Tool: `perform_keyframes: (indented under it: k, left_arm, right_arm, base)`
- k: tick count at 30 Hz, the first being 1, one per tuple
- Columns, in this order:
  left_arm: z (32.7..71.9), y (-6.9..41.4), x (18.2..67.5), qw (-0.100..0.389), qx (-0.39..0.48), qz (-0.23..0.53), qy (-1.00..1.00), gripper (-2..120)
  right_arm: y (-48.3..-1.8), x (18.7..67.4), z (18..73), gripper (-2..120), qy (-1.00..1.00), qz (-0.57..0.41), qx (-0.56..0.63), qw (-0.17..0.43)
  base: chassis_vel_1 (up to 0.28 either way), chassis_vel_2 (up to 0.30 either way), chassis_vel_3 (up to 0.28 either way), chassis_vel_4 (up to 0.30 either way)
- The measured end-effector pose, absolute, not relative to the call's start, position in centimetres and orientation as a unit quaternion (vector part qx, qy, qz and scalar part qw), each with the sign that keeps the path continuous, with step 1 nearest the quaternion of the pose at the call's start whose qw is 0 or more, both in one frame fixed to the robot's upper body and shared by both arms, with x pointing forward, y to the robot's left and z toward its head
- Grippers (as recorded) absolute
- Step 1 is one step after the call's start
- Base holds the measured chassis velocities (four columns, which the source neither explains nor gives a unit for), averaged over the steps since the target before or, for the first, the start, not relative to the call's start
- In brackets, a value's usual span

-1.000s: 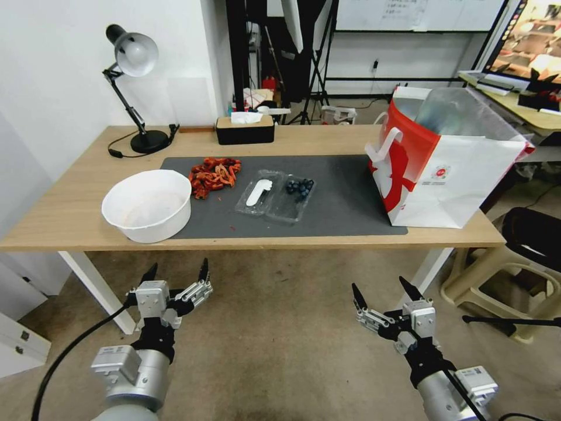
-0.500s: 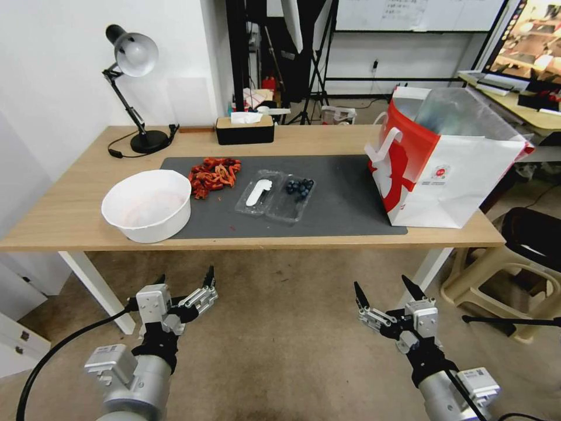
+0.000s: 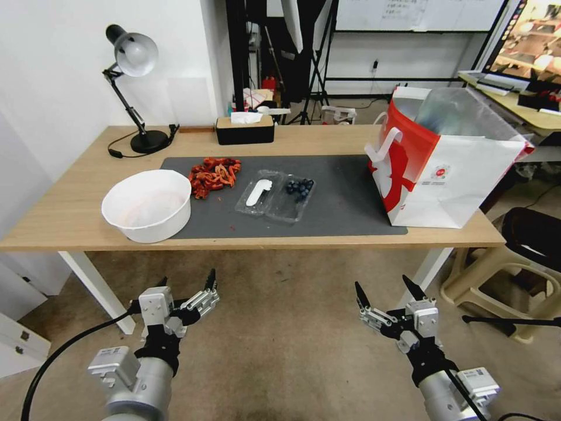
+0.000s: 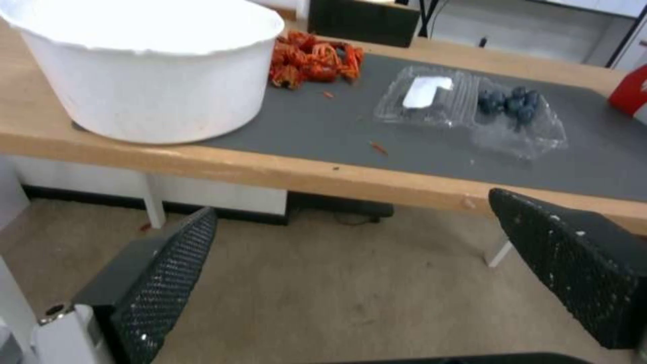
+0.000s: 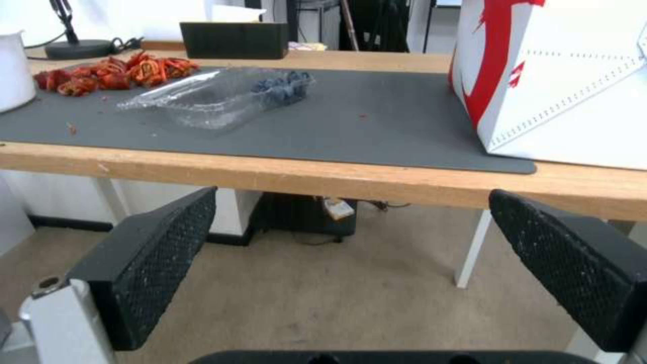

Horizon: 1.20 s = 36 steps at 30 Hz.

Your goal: Close the takeout container lid, then place the container into the takeout bag.

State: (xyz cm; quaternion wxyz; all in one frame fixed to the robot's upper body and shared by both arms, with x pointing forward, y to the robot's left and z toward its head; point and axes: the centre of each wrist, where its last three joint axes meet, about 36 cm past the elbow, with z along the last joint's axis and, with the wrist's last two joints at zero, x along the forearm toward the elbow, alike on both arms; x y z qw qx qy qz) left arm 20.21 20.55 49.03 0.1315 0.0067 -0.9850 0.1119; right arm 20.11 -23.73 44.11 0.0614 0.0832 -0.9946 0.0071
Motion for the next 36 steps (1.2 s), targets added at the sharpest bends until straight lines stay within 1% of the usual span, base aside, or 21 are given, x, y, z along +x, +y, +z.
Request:
perform_keyframes:
  k: [12,16,18,19,21,22,24,26,28,29,32,34,36]
  left_arm:
    - [47.7,20.4,20.8,0.136,0.0,0.107,-0.985,100]
    - [47.6,20.5,20.9,0.133,0.001,0.107,-0.985,100]
    - [47.5,20.6,20.9,0.131,0.004,0.108,-0.986,100]
    - [47.5,20.6,20.9,0.131,0.004,0.108,-0.986,100]
    - [47.4,20.5,20.9,0.13,0.006,0.106,-0.986,100]
    - [47.4,20.5,20.9,0.13,0.006,0.106,-0.986,100]
    - [47.2,20.5,20.9,0.13,0.008,0.104,-0.986,100]
    - [47.1,20.5,20.9,0.129,0.009,0.104,-0.986,100]
    - [46.9,20.4,20.9,0.128,0.011,0.104,-0.986,100]
    - [46.9,20.4,20.9,0.128,0.011,0.104,-0.986,100]
    - [46.7,20.3,20.9,0.129,0.013,0.104,-0.986,100]
    - [46.7,20.4,20.9,0.129,0.013,0.104,-0.986,100]
    - [46.6,20.5,20.9,0.129,0.015,0.102,-0.986,100]
  right_arm:
    - [-23.8,20.8,44.2,100,-0.996,-0.002,0.079,0.047]
    - [-24.0,22.4,44.5,100,-0.995,-0.009,0.087,0.043]
    - [-24.1,23.9,44.7,100,-0.995,-0.014,0.094,0.041]
    - [-24.1,23.9,44.7,100,-0.995,-0.014,0.094,0.041]
    - [-24.3,25.8,45.4,100,-0.994,-0.017,0.105,0.032]
    - [-24.3,25.8,45.4,100,-0.994,-0.017,0.105,0.032]
    - [-24.4,28.1,46.1,100,-0.993,-0.018,0.114,0.022]
    - [-24.4,28.7,46.2,100,-0.993,-0.02,0.118,0.02]
    - [-23.9,30.6,46.2,100,-0.991,-0.028,0.127,0.024]
    - [-23.9,30.6,46.2,100,-0.991,-0.028,0.127,0.024]
    - [-22.2,33.4,45.4,100,-0.99,-0.024,0.132,0.041]
    - [-21.9,33.9,45.2,100,-0.99,-0.024,0.134,0.045]
    - [-20.2,36.2,45.2,100,-0.989,-0.018,0.133,0.054]
  base:
    - [0.0,0.0,0.0,0.0]
    - [0.0,0.0,0.0,0.0]
    - [0.0,0.0,0.0,0.0]
    - [0.0,0.0,0.0,0.0]
    - [0.0,0.0,0.0,0.0]
    - [0.0,0.0,0.0,0.0]
    - [0.0,0.0,0.0,0.0]
    - [0.0,0.0,0.0,0.0]
    - [0.0,0.0,0.0,0.0]
    - [0.0,0.0,0.0,0.0]
    - [0.0,0.0,0.0,0.0]
    - [0.0,0.0,0.0,0.0]
    - [0.0,0.0,0.0,0.0]
